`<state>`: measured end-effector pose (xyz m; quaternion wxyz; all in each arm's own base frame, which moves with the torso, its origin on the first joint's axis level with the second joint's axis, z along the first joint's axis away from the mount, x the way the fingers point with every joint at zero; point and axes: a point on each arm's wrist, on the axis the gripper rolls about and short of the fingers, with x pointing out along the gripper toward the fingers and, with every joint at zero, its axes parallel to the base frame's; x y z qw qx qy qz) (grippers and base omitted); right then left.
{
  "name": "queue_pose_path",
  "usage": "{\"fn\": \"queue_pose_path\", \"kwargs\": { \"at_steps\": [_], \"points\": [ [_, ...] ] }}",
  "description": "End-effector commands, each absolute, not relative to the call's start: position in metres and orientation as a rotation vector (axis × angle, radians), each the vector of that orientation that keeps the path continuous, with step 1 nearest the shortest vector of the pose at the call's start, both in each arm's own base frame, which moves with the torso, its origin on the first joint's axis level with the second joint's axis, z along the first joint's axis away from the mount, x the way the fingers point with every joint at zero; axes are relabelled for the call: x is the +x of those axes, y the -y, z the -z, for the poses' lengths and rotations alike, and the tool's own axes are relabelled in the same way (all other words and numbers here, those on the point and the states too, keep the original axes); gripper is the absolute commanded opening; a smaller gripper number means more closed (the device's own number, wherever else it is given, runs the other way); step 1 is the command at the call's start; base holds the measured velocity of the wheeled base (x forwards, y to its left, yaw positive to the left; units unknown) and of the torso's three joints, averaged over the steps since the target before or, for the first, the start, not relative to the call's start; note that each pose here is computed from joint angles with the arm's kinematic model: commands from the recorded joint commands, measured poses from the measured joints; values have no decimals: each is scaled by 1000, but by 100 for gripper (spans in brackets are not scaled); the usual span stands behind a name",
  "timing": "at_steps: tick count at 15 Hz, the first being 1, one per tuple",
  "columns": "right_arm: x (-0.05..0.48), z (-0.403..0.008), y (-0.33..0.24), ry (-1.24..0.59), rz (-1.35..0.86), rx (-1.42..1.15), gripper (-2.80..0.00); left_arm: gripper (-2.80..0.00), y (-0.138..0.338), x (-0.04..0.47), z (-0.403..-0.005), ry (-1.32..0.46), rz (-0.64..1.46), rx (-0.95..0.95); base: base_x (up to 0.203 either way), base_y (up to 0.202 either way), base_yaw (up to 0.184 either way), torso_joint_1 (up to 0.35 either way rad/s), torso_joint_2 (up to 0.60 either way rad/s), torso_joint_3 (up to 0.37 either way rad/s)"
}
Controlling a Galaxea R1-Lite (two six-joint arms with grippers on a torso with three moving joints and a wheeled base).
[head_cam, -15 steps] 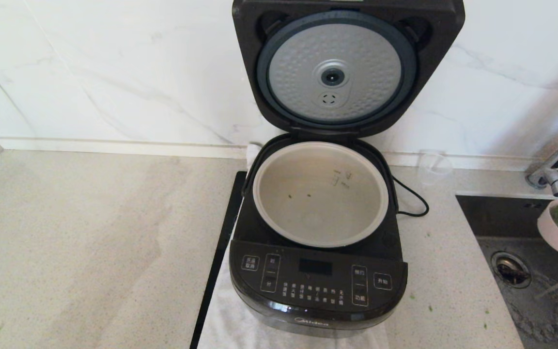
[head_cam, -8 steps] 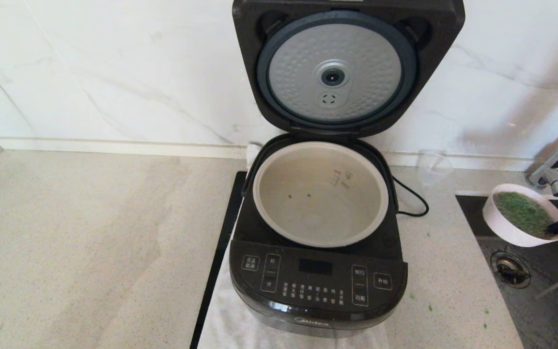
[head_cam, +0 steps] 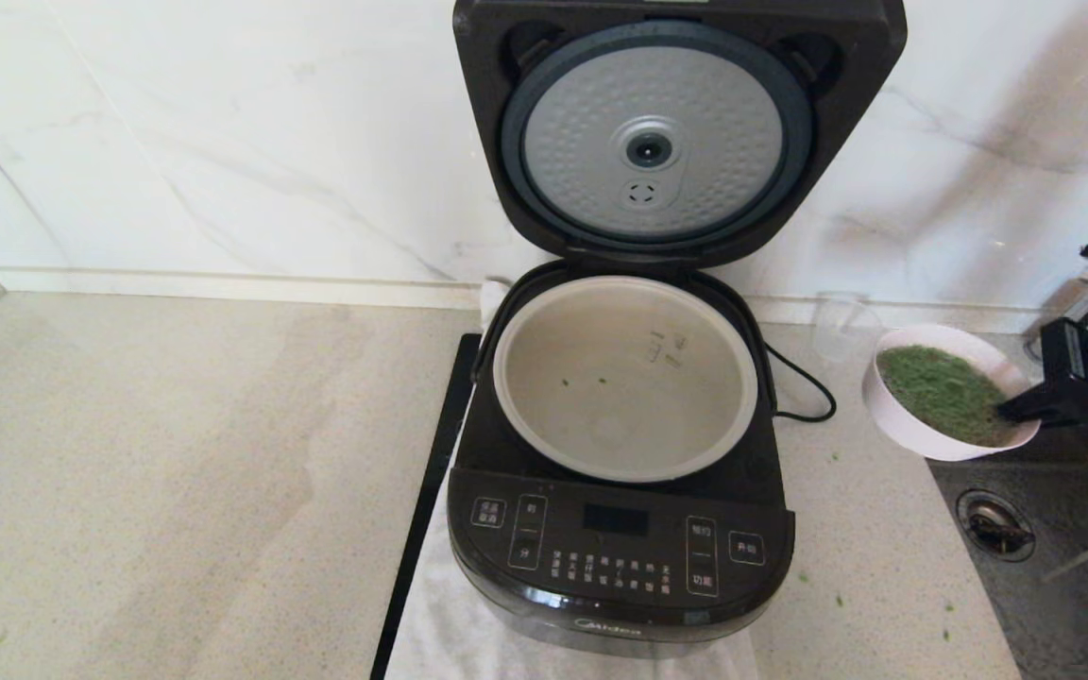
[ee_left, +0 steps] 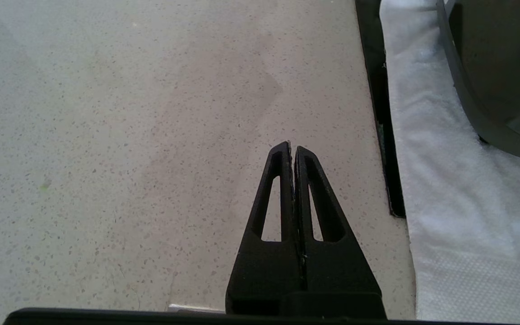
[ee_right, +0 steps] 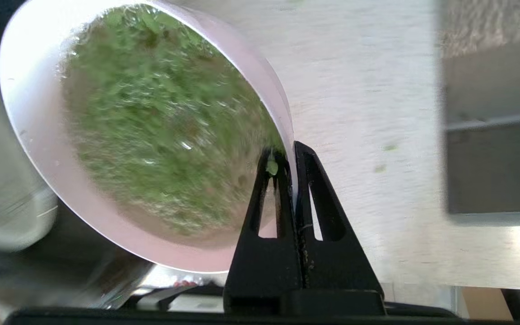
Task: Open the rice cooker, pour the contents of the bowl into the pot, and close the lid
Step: Pour the water from the bowl into the rice cooker
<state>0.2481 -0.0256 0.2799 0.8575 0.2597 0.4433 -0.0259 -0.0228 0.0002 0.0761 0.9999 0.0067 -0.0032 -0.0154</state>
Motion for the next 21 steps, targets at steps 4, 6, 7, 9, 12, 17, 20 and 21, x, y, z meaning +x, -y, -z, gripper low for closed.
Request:
{"fn": "queue_pose_path", "kwargs": {
  "at_steps": [4,6,7,9,12,17,20,21],
  "points": [
    [234,-319,-17,-947,-89,506,-280,-280,0,-23,-76,6,31,14,0,0,0,0,0,0],
    [233,-324,-31,-974,-126,490,-280,-280,0,-23,-76,6,31,14,0,0,0,0,0,0],
    [233,-326,-37,-987,-135,474,-280,-280,0,-23,-76,6,31,14,0,0,0,0,0,0],
    [236,-327,-51,-1006,-147,448,-280,-280,0,-23,-76,6,31,14,0,0,0,0,0,0],
    [240,-329,-70,-1003,-165,419,-280,-280,0,-23,-76,6,31,14,0,0,0,0,0,0],
    [243,-325,-101,-1004,-186,354,-280,-280,0,-23,-76,6,31,14,0,0,0,0,0,0],
    [244,-322,-120,-995,-217,328,-280,-280,0,-23,-76,6,31,14,0,0,0,0,0,0],
    [244,-321,-126,-990,-226,315,-280,-280,0,-23,-76,6,31,14,0,0,0,0,0,0]
  ]
}}
